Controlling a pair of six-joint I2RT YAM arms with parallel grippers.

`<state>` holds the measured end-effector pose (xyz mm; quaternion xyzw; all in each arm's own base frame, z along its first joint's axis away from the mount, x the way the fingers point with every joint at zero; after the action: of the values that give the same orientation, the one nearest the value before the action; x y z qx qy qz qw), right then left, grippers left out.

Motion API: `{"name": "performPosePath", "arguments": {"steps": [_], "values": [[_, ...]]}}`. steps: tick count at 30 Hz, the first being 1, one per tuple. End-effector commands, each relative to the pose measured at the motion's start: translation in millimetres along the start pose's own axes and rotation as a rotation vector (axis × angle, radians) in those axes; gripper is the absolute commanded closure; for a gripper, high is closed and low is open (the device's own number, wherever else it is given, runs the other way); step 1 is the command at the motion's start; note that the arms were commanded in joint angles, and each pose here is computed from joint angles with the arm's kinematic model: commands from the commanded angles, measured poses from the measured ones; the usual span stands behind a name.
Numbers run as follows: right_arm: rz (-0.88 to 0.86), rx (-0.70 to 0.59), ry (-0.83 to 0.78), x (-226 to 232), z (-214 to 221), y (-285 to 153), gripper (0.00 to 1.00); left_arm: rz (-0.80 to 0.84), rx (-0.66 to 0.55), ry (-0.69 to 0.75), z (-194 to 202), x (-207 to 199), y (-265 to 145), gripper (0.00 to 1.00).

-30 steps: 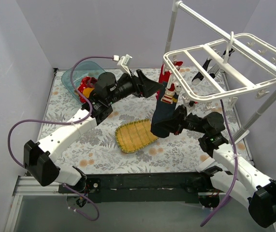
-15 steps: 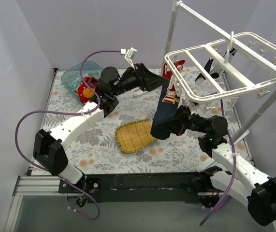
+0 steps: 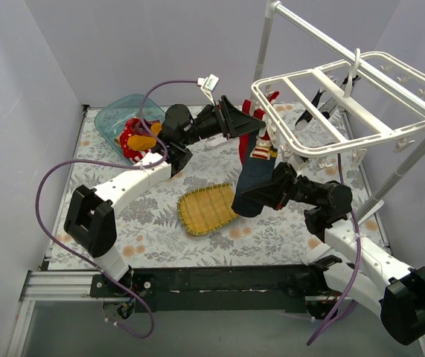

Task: Remove the socks clipped to the hanger
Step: Remove the sock from the hanger.

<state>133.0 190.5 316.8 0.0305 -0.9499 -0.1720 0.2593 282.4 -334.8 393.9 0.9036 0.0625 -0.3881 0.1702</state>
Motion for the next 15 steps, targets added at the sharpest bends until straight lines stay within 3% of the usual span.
{"name": "performPosePath", "arguments": {"steps": [1,15], "values": [[-0.035,-0.019,-0.031,9.2,-4.2,-0.5,0.99,0.100,-0.030,-0.005,-13.9,-25.1,1.3,0.26],[-0.025,-0.019,-0.015,6.4,-1.3,-1.5,0.99,0.112,-0.031,-0.098,-14.3,-18.9,7.7,0.36]]}}
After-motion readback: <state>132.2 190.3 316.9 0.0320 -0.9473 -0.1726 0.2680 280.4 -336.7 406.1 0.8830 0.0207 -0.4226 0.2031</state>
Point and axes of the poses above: each gripper's point midway between its finger pads, its own y axis out along the fingers, its own x axis along the line the jaws close on, z = x × y, the point moved 7 cm from there along -y, back along the fingers, and after that the axes turned 3 degrees about y, right-handed, at the moved point
